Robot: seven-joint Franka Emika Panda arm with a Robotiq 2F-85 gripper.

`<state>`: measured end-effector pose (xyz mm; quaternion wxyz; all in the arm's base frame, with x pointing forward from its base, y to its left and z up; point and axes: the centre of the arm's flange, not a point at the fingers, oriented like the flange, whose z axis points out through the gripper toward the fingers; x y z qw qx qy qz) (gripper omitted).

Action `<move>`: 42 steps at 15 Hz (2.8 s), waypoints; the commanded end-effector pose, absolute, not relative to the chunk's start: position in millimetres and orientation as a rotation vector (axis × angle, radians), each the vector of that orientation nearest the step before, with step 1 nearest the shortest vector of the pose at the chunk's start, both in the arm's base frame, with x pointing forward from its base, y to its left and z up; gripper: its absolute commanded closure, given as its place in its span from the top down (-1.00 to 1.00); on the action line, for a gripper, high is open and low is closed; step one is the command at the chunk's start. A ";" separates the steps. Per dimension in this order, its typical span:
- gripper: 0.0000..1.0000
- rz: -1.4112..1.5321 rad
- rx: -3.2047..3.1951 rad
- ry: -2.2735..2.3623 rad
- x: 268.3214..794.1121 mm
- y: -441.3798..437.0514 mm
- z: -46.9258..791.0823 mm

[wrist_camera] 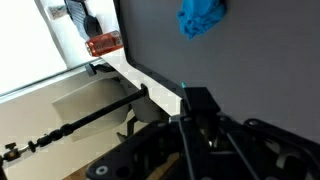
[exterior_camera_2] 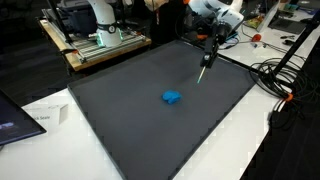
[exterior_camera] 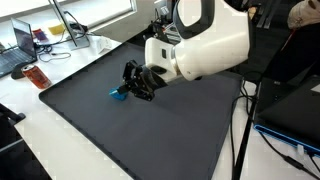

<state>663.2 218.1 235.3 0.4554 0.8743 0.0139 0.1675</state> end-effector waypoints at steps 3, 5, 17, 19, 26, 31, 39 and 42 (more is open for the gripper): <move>-0.94 0.237 2.246 -0.014 705.6 210.7 235.3; -0.94 0.203 2.273 -0.032 712.0 207.8 236.2; -0.94 -0.087 2.458 -0.139 735.9 174.3 238.3; -0.94 -0.118 2.507 -0.166 738.0 160.4 243.5; -0.94 -0.209 2.706 -0.270 737.3 94.0 255.4; -0.94 -0.103 2.838 -0.238 714.9 67.5 282.2; -0.94 0.029 3.013 -0.173 662.9 31.3 334.7; -0.94 0.073 3.068 -0.139 641.7 10.6 346.3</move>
